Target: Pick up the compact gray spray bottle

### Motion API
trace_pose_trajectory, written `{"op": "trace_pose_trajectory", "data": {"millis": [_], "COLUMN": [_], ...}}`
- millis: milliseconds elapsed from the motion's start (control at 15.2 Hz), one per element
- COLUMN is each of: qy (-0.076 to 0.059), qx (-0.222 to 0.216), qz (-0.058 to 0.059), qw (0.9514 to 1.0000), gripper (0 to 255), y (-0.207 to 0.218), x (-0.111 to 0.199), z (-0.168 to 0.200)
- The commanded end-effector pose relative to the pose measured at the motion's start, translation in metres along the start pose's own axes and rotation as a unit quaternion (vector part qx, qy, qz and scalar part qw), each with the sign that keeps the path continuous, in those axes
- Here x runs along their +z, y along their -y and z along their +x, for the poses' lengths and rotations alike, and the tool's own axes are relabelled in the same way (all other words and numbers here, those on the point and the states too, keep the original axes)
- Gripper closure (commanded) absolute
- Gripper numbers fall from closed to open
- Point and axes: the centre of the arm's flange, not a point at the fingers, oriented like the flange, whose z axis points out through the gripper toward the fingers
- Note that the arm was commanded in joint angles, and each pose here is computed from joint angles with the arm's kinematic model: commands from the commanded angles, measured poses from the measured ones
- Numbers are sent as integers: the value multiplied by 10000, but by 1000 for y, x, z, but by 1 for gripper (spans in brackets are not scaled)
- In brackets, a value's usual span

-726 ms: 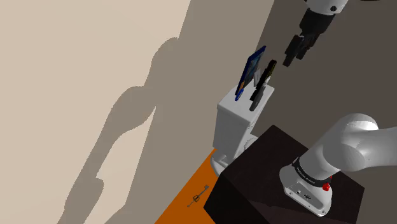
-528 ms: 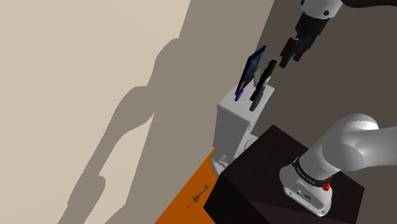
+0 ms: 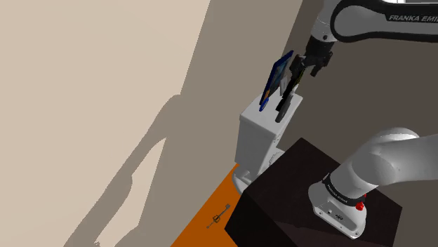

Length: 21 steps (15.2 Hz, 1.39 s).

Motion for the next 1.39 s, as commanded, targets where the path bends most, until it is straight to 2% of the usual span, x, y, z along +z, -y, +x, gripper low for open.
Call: {"op": "trace_pose_trajectory", "data": {"millis": [0,198,462,726,990,1320], "qy": [-78,-172,-295,-417,-536,-538], "qx": [394,961,1711,2451,3175,3186], "qz": [-87,-224,-406,-585,-760,-763], "qw": [9992,9950,9840,9668,9437,9433], "gripper": [0,0,0,0,0,0], "y": [-5,-15,-33,-57,-84,-82], "x": [20,50,89,126,162,183], "z": [12,32,56,78,97,95]}}
